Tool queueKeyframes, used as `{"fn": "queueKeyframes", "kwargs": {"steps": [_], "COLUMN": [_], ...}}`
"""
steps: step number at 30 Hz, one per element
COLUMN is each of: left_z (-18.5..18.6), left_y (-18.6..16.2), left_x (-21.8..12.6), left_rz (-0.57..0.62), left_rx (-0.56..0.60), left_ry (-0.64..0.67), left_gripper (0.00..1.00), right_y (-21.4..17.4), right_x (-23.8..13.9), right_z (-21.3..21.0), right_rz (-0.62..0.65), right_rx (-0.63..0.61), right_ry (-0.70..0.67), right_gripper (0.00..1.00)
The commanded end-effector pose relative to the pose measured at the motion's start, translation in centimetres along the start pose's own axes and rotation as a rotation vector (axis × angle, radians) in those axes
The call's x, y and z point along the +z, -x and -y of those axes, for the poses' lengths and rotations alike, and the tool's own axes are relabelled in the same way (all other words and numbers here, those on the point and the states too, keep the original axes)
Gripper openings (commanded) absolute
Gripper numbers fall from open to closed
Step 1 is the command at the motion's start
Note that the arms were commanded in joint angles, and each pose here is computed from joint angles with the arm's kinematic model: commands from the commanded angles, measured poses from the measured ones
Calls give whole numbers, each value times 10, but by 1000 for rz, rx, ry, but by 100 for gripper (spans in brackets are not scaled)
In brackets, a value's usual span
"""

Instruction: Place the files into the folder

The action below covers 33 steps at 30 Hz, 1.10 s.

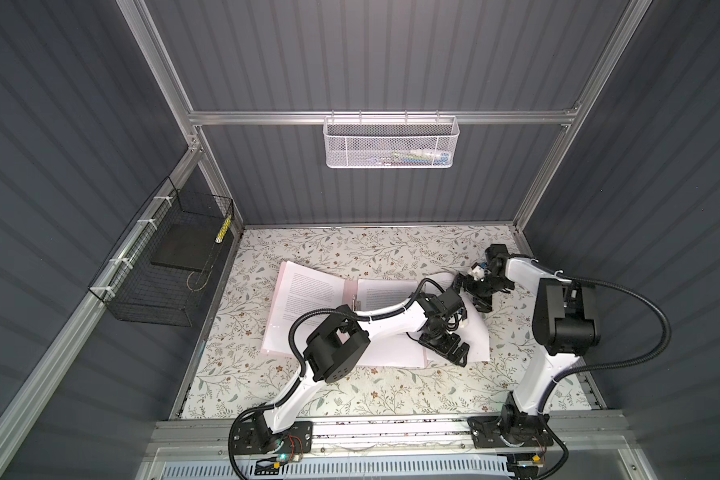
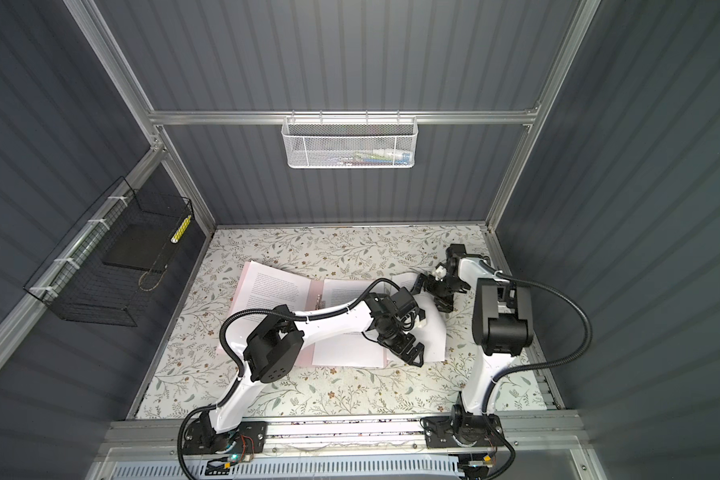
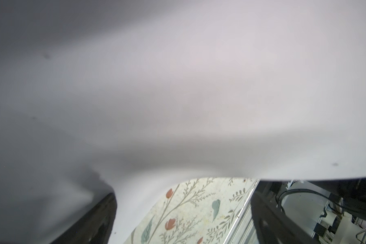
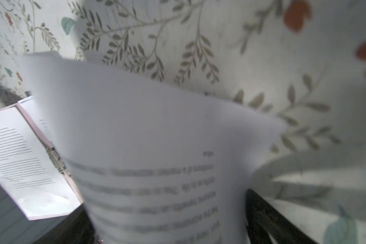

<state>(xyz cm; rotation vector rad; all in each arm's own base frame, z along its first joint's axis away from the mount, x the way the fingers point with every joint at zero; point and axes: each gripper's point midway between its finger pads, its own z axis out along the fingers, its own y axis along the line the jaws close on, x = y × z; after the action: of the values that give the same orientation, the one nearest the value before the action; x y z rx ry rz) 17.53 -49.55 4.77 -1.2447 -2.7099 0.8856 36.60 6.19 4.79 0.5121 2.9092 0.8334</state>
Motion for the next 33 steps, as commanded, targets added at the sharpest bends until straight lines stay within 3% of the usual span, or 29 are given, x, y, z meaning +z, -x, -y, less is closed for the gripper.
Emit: {"fn": "queueKeyframes", "kwargs": {"steps": [1,9,13,20,25,33], "left_z": [-32,-34,-34,-33,-34,-34], "left_y": [-23,-23,-24,-24,-26,-25], "left_x": [23,22,22,20,22,22], "left_rz": [-96,-93,-91,-84,-90,-89], "left_rx": [-58,-60,-61,-56,-58,-57], "left_ry": [53,51,49,46,48,46], "left_gripper": [100,100,100,100,100,100], "right_y": [0,-30,-37,-50,-56,-60], "right_x": [-21,-28,-33,-34,-39,-44], "right_z": [-22,-17,-6,12,22,27], "right_rz": [79,133,174,210,235,244], "right_rx": [34,107,96,77,52,51], "right_ry": [157,283,234,156,94,98], "right_gripper": [99,99,97,78,69,49]}}
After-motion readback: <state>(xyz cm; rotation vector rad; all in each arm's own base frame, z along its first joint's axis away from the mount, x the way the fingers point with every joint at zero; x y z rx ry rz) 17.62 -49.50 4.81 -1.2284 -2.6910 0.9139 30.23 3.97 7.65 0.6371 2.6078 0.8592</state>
